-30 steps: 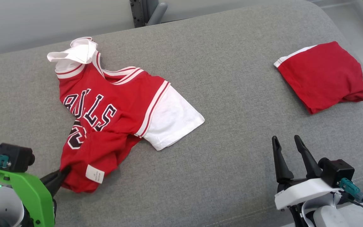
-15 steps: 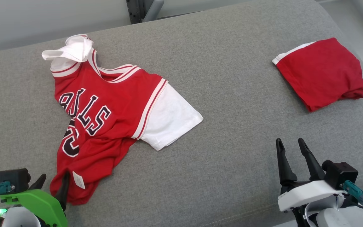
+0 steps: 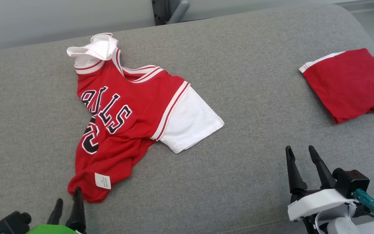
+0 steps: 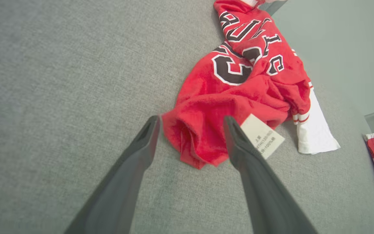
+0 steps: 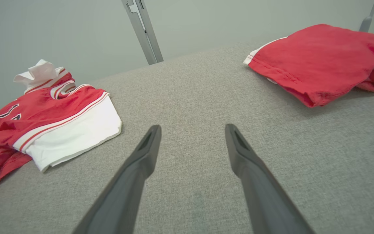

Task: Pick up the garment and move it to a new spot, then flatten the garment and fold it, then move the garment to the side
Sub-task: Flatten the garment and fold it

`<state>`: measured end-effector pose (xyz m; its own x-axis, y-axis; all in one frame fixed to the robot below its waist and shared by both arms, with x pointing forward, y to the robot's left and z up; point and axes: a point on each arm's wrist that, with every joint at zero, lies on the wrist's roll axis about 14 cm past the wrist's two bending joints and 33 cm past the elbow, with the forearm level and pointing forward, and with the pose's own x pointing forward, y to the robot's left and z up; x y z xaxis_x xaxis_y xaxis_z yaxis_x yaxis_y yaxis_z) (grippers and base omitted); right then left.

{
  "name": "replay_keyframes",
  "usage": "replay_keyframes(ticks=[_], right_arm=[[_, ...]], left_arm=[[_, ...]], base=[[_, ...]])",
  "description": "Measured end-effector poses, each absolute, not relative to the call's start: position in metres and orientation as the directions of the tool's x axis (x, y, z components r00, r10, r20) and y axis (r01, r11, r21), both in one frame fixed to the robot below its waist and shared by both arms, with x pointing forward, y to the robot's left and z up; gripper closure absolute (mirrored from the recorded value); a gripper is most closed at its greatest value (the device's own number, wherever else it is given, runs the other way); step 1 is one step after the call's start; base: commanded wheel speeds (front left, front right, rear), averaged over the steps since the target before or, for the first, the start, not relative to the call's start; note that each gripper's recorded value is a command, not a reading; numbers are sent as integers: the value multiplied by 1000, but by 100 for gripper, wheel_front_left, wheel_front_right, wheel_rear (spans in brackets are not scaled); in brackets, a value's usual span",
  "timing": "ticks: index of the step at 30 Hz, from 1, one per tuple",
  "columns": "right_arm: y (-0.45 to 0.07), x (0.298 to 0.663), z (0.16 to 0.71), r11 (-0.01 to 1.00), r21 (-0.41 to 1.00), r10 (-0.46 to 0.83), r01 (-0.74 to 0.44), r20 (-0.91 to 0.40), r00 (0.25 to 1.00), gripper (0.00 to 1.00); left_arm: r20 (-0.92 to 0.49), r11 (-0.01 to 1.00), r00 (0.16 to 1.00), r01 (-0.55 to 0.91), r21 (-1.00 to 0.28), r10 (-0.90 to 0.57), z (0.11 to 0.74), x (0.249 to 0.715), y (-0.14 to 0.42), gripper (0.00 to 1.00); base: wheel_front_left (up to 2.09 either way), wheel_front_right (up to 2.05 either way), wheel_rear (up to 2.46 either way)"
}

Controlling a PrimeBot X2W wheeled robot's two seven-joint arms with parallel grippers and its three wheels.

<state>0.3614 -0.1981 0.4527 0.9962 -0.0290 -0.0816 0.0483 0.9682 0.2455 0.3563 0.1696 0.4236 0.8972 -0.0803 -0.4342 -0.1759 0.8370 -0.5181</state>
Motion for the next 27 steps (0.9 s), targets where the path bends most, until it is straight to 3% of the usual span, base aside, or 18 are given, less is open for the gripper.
replay_keyframes(ticks=[8,27], right_arm=[[-183,374,450,971,237,21,0,-85,996,0],[-191,373,443,972,232,-3,28,-106,994,0]], left_arm=[[-563,737,801,-254,-627,-204,378,329,124,0],[-518,704,845,-289,-649,-130,380,354,138,0]], base=[[0,0,0],[0,0,0]])
